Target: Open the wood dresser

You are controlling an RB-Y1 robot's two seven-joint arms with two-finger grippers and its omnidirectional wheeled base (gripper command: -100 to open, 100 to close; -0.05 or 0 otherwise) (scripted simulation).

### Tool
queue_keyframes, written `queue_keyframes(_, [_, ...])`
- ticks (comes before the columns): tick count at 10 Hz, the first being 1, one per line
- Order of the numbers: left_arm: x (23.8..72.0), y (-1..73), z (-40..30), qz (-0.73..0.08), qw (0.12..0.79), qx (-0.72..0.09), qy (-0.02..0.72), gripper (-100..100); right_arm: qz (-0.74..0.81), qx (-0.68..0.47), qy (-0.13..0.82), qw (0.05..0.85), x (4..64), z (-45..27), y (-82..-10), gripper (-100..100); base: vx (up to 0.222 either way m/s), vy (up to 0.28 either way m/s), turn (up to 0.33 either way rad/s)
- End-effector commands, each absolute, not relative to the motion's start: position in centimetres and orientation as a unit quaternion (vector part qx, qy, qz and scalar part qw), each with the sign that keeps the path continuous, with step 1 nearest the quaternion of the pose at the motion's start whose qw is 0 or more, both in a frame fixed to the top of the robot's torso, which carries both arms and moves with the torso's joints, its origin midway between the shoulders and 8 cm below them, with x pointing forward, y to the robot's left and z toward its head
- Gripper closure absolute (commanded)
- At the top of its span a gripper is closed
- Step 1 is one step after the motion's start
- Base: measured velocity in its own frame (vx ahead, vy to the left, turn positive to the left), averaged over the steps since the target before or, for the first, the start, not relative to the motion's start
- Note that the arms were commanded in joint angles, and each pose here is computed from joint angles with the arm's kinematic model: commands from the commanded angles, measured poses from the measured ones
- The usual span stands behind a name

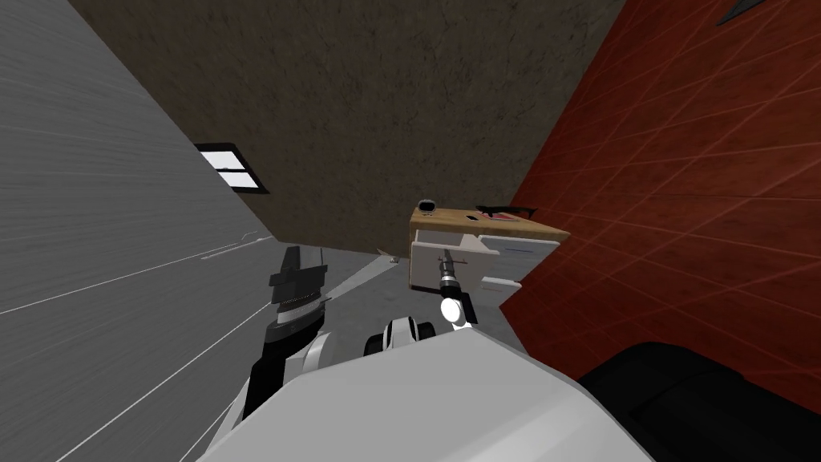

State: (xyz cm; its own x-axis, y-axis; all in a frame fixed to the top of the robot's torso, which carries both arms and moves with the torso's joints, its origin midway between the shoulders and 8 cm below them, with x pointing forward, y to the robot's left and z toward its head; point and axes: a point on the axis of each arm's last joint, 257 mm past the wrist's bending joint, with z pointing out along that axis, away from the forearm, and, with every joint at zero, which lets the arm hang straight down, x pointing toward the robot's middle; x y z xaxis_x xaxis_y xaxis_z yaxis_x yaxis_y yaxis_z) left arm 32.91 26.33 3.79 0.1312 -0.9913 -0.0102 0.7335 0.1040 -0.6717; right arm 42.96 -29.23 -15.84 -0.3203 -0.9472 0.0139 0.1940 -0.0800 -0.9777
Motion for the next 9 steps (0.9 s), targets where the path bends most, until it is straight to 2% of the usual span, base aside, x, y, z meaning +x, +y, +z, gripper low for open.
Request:
queue_keyframes(1, [32.91,26.33,3.79,-0.613,0.703,-0.268,0.241,0,-0.629,-0.381,0.496,0.462,43.19,-14.12,-28.85,-100,0.024,0.044,-0.130])
queue_keyframes(3, [32.91,26.33,3.79,-0.614,0.703,-0.268,0.241,0,-0.628,-0.381,0.497,0.461,43.24,-14.31,-28.88,-100,0.008,0.025,-0.019])
queue_keyframes(4, [32.91,26.33,3.79,-0.613,0.703,-0.268,0.241,0,-0.628,-0.382,0.497,0.461,43.26,-14.31,-28.83,0,0.000,0.000,0.000])
queue_keyframes(9, [32.91,26.33,3.79,-0.613,0.703,-0.268,0.241,0,-0.628,-0.382,0.497,0.461,43.26,-14.31,-28.83,0,0.000,0.000,0.000])
